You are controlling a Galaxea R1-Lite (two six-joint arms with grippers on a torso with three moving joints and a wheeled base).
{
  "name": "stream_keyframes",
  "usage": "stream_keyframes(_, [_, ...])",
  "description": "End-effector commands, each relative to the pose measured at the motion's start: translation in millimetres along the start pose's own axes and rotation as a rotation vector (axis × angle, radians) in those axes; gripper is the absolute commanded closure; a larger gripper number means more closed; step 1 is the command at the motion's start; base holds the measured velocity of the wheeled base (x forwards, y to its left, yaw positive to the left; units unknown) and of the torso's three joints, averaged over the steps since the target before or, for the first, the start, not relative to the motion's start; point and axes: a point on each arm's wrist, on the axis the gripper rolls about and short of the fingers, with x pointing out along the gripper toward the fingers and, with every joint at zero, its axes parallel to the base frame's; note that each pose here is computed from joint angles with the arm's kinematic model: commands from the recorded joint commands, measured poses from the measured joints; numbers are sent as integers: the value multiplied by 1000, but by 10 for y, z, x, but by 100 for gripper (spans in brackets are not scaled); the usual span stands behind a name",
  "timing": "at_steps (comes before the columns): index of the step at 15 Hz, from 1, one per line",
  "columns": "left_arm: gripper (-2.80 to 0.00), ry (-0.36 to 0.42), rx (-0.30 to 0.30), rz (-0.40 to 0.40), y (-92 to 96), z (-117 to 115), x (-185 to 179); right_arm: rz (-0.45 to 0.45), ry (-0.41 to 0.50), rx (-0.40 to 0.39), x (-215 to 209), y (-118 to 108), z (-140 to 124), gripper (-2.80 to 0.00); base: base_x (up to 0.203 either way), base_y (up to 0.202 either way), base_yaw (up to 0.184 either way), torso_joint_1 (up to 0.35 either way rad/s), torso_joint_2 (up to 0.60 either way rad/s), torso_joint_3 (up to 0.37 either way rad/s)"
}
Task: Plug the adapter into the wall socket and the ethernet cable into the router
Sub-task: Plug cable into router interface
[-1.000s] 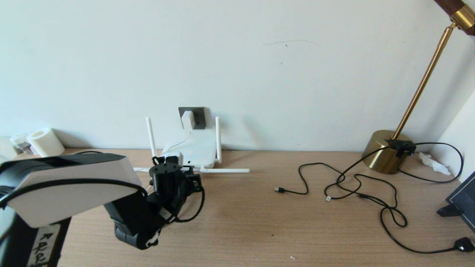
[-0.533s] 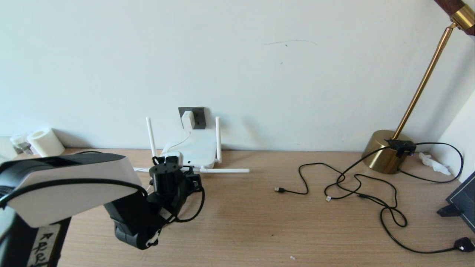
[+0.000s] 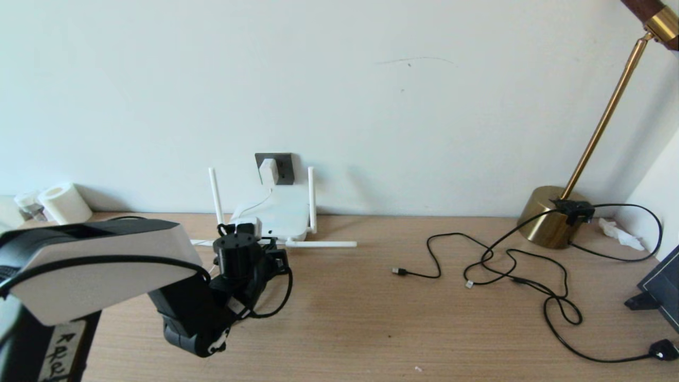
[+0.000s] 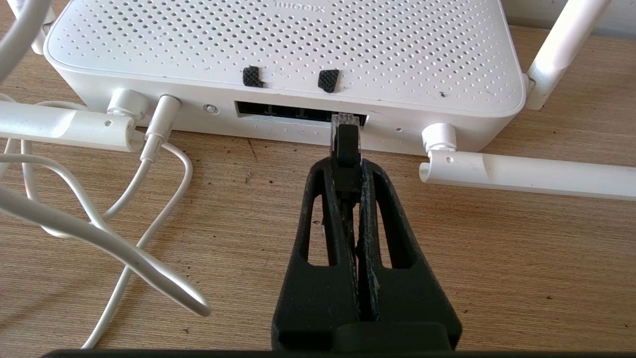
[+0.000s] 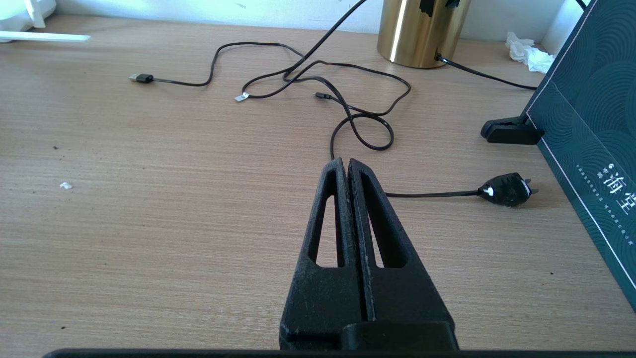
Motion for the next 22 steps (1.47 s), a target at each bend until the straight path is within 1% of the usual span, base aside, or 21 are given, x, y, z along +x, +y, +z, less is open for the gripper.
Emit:
stream_keyframes(1, [0, -11, -5, 2, 0, 23, -5, 1, 0, 0, 0, 0, 0, 0, 0, 0, 0, 0, 0, 0])
stream_keyframes(22, [0, -7, -2, 4, 5, 6, 1, 1, 1, 0, 1, 0, 1, 0, 0, 0, 0, 0, 0, 0])
